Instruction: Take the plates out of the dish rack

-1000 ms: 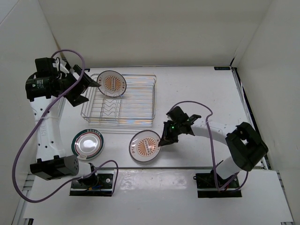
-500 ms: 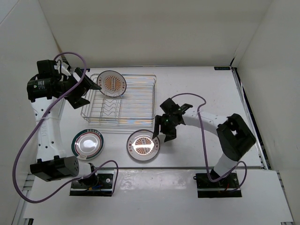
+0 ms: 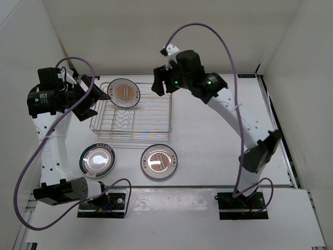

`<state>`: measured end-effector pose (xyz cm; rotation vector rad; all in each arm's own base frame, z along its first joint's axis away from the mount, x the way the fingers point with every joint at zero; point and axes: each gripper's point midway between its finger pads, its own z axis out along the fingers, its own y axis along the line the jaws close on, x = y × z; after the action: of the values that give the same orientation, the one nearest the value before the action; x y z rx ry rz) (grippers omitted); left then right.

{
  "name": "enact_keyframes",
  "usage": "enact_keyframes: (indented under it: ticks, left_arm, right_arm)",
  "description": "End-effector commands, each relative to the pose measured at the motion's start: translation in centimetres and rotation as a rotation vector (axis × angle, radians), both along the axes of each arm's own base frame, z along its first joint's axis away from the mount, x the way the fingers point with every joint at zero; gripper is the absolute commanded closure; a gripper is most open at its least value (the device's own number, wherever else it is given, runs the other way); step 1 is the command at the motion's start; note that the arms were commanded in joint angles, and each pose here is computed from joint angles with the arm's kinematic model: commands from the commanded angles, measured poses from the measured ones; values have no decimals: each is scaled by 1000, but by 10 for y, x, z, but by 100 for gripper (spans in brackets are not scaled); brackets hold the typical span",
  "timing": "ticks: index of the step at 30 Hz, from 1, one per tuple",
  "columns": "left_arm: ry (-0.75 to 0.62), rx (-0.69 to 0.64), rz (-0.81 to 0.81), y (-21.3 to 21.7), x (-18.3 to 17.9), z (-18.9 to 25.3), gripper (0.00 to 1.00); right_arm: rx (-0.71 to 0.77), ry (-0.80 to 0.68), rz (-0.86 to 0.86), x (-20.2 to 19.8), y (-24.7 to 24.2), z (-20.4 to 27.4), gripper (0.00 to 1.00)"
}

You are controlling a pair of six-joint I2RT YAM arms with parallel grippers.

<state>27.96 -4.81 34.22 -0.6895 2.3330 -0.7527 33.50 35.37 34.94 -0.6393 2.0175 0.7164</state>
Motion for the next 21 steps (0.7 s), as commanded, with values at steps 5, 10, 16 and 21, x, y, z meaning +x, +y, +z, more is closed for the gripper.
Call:
enact_keyframes:
  ticks: [5,10,16,21]
  left_arm:
    - [416,-15,15,-9,-96,-32,0]
    - [446,2,31,-3,-88,-39,0]
    - [481,68,44,8,-92,-51,0]
    - [473,79,11,9,-89,-53,0]
  right_arm:
    - [-47,-270,78,86,62,-53,23]
    - [16,-261,29,135,93,-69,26]
    - [118,-246,-47,173,107,-102,30]
    - [190,-234,-67,192,118,-119,30]
